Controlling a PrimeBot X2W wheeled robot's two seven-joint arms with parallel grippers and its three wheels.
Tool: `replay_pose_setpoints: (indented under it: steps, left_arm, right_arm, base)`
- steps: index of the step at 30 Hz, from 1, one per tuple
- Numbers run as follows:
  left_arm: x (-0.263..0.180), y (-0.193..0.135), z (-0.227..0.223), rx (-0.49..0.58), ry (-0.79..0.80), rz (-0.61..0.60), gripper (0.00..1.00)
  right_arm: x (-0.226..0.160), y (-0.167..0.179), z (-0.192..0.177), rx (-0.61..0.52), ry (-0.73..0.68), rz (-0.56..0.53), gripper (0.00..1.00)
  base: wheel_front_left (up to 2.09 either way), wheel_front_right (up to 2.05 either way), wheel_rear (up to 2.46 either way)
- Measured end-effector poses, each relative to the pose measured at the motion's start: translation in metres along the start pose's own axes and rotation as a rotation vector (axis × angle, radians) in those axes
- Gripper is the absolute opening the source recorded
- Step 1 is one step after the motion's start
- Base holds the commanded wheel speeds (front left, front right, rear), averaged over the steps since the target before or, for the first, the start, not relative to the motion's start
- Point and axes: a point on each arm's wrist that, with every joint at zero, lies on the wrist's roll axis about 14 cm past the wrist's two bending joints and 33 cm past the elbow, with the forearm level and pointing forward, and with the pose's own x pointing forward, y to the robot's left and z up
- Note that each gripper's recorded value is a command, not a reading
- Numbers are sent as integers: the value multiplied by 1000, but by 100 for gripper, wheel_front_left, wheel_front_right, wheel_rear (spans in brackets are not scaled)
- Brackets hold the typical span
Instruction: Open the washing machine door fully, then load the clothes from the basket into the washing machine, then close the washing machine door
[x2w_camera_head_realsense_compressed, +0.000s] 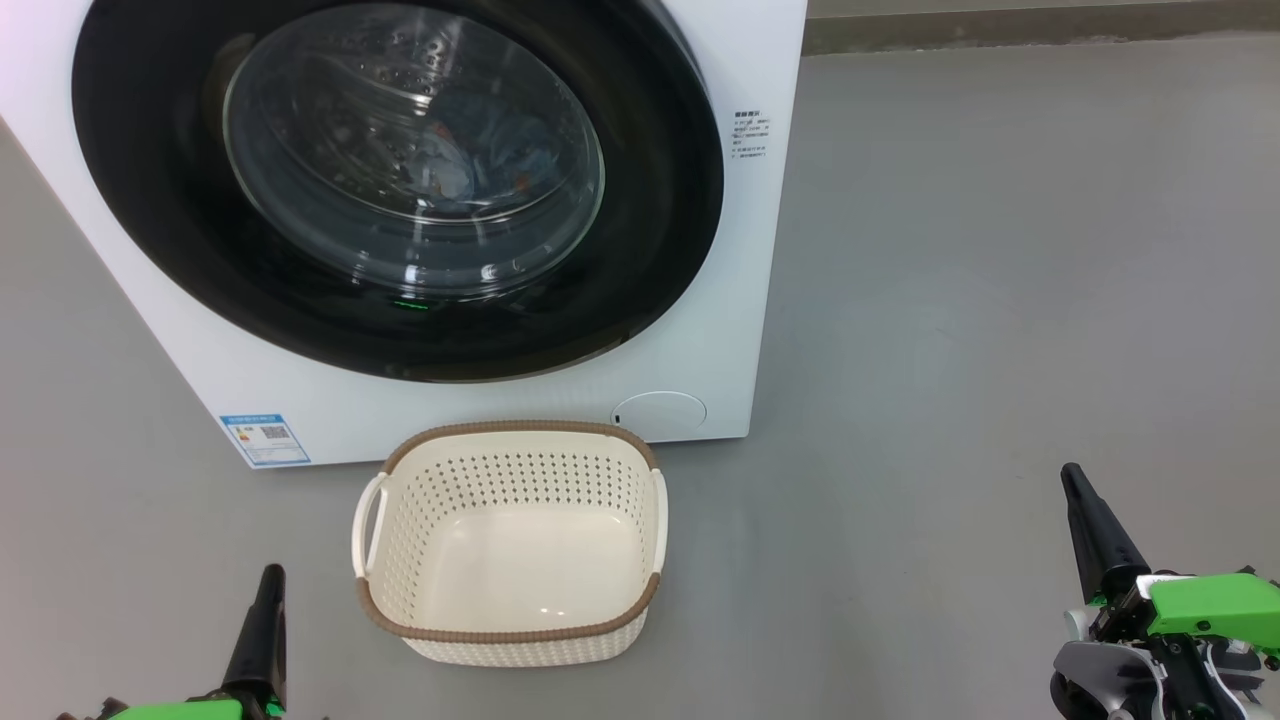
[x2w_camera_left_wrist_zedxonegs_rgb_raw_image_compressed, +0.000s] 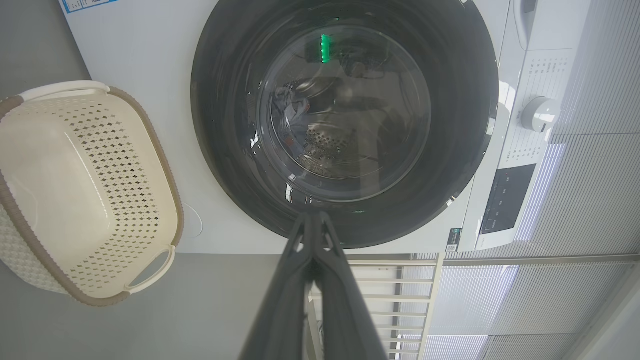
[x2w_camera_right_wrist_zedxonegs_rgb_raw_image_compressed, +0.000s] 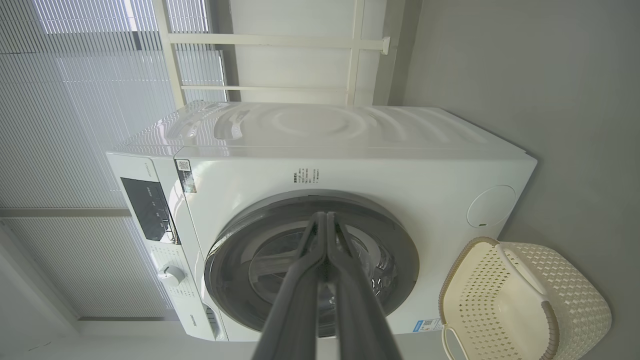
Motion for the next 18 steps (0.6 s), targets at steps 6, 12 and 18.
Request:
replay_pose_setpoints:
  steps: [6,12,18]
  left_arm:
    - [0,0,0,0,0,0,0]
    - [0,0,0,0,0,0,0]
    - [0,0,0,0,0,0,0]
  right_arm:
    - [0,0,0,0,0,0,0]
    - [0,0,0,0,0,0,0]
    - [0,0,0,0,0,0,0]
  base:
    - [0,0,0]
    - [0,0,0]
    - [0,0,0]
